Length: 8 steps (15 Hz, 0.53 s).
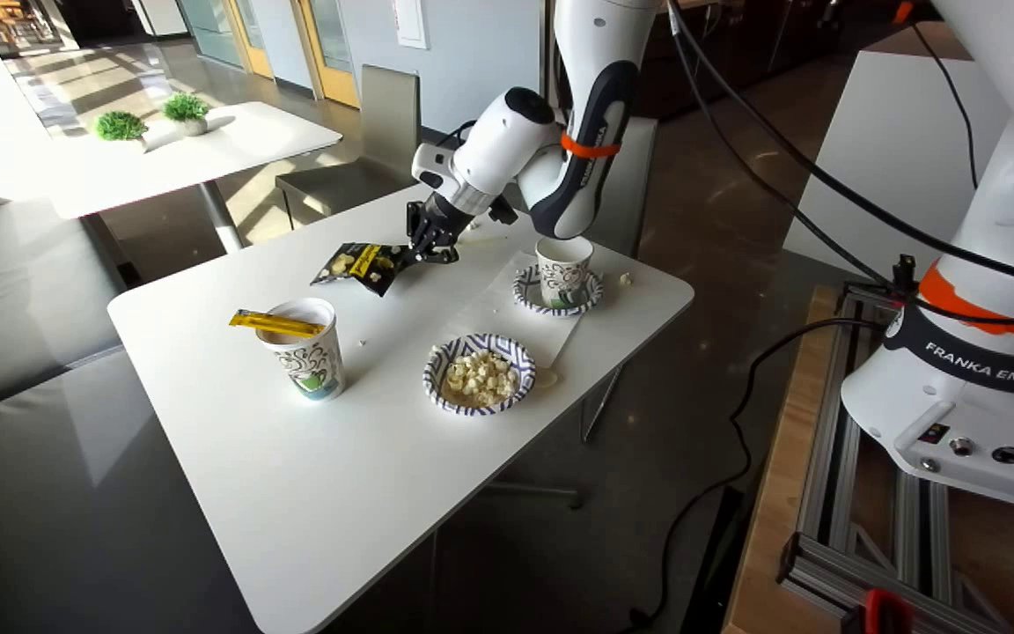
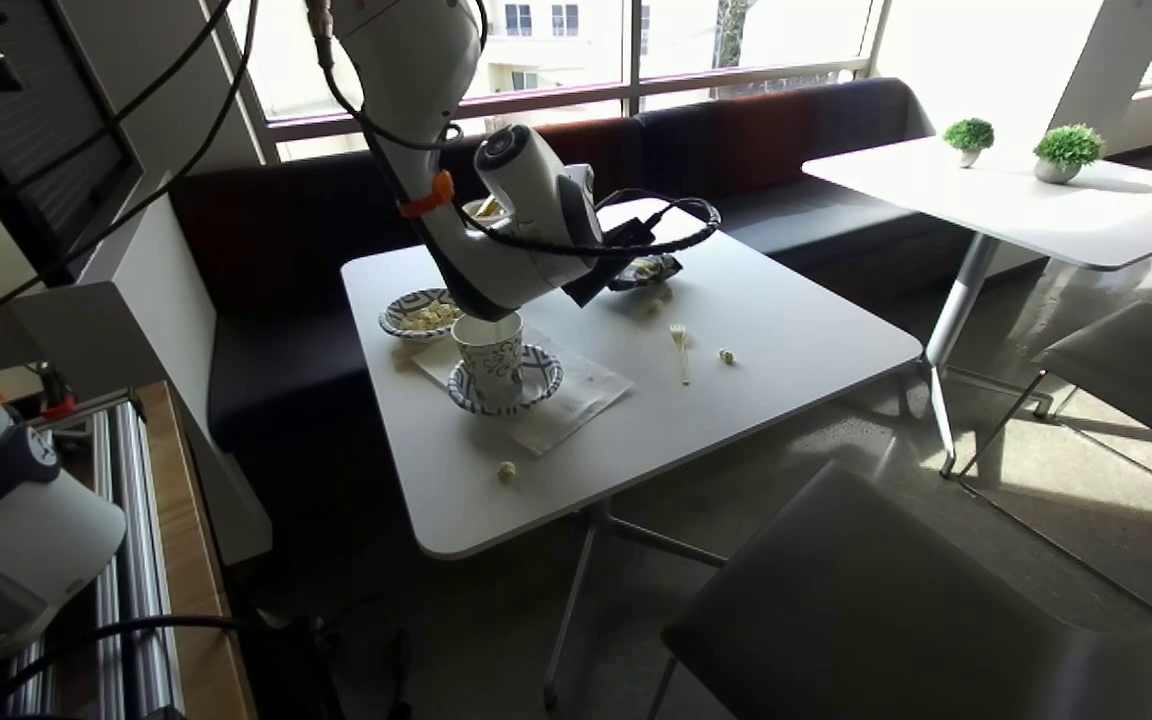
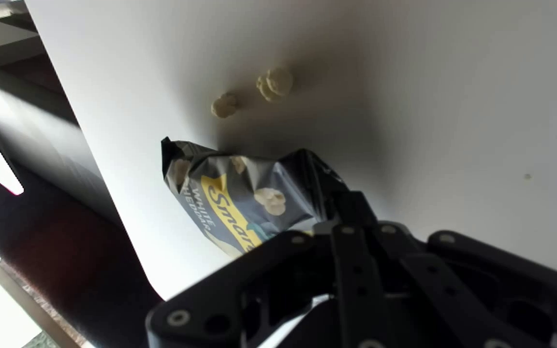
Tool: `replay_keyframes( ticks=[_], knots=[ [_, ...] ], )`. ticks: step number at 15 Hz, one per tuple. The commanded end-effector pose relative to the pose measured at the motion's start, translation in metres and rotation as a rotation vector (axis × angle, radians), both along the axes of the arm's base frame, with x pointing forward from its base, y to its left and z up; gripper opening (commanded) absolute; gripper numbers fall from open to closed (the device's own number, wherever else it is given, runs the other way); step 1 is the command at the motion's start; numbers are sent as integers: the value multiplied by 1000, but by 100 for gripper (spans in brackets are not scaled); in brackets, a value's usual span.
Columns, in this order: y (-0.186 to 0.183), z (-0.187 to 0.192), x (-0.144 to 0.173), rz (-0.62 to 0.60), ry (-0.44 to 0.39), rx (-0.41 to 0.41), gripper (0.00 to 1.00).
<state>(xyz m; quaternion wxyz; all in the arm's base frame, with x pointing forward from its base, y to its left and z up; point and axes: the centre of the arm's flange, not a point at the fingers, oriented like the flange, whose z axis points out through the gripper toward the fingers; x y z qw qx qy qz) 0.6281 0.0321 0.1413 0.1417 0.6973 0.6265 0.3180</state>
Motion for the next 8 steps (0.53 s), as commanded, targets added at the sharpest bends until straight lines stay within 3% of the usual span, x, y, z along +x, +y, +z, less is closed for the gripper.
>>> replay_keyframes(
  ticks=[1,8],
  knots=[
    [2,-25,-1,0,-42,1,0],
    [7,-43,10,-27,-75,13,0]
  ],
)
